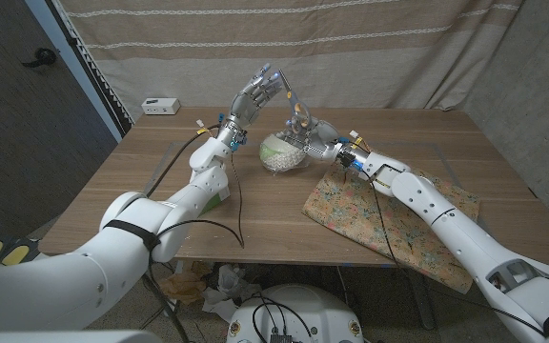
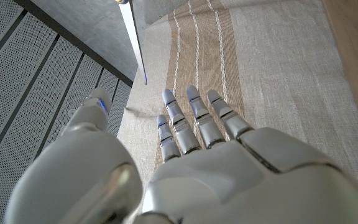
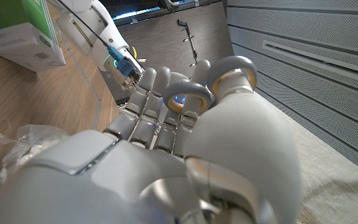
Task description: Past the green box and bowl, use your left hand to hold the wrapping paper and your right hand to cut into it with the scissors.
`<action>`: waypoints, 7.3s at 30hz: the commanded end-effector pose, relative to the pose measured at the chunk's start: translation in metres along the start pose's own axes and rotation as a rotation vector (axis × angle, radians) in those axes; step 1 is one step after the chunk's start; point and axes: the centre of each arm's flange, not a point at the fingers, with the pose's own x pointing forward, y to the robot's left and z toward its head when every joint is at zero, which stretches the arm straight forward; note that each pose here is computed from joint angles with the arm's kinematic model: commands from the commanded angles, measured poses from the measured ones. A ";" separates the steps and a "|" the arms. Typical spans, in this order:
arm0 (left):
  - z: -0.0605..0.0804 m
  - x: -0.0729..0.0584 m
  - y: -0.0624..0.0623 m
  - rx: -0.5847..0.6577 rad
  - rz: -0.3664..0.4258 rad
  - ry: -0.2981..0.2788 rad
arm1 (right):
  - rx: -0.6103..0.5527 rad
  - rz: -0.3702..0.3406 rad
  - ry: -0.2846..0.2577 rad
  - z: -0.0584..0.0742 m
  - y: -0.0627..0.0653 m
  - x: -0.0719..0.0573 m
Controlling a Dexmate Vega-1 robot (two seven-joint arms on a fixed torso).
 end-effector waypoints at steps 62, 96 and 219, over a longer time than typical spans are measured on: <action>-0.001 0.002 0.007 0.006 0.021 0.035 | -0.098 -0.107 -0.026 0.022 0.009 -0.068; -0.001 -0.011 0.005 0.005 0.038 0.012 | -0.093 -0.121 -0.009 0.013 0.016 -0.068; 0.007 -0.015 0.004 0.022 0.027 0.031 | 0.019 -0.106 -0.204 0.000 0.007 -0.064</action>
